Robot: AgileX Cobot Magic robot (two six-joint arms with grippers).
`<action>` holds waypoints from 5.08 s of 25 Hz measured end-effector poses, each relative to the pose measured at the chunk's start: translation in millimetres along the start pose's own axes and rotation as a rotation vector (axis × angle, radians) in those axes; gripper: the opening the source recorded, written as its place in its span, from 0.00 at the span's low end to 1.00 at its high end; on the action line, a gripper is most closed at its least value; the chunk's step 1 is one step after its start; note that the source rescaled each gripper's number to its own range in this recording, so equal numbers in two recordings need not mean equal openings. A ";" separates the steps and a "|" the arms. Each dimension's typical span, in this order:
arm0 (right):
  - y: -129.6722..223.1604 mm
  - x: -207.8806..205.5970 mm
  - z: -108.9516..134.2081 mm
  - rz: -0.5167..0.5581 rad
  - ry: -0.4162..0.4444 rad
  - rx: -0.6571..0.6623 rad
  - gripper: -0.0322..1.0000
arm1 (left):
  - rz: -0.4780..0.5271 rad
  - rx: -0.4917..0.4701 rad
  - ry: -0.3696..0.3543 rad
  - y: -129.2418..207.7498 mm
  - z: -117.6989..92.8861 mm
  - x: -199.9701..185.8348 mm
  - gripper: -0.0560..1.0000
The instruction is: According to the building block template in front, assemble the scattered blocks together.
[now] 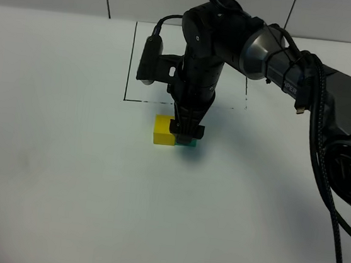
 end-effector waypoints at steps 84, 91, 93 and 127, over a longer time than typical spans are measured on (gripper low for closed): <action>-4.5 43.0 12.4 0.076 -0.034 1.475 0.05 | -0.001 0.001 -0.002 -0.1 0.2 0.0 0.75; -4.1 42.9 13.1 0.085 -0.037 1.464 0.04 | -0.001 0.001 -0.002 -0.1 0.2 0.0 0.75; -4.1 42.9 13.1 0.085 -0.037 1.464 0.04 | -0.001 0.001 -0.002 -0.1 0.2 0.0 0.75; 191.9 -68.1 1.7 -0.016 0.054 1.434 0.99 | -0.001 0.001 -0.002 -0.1 0.2 0.0 0.75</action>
Point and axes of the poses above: a point on each arm's last joint axis where the gripper is mounted, x pointing out along that axis toward the gripper, z along the wrist's bending axis when the last joint is at zero, y = z × x, the point moved 1 cm from there along x, pointing out along that axis toward the gripper, and after that the axes turned 15 degrees about -x, right-handed, at the moved point
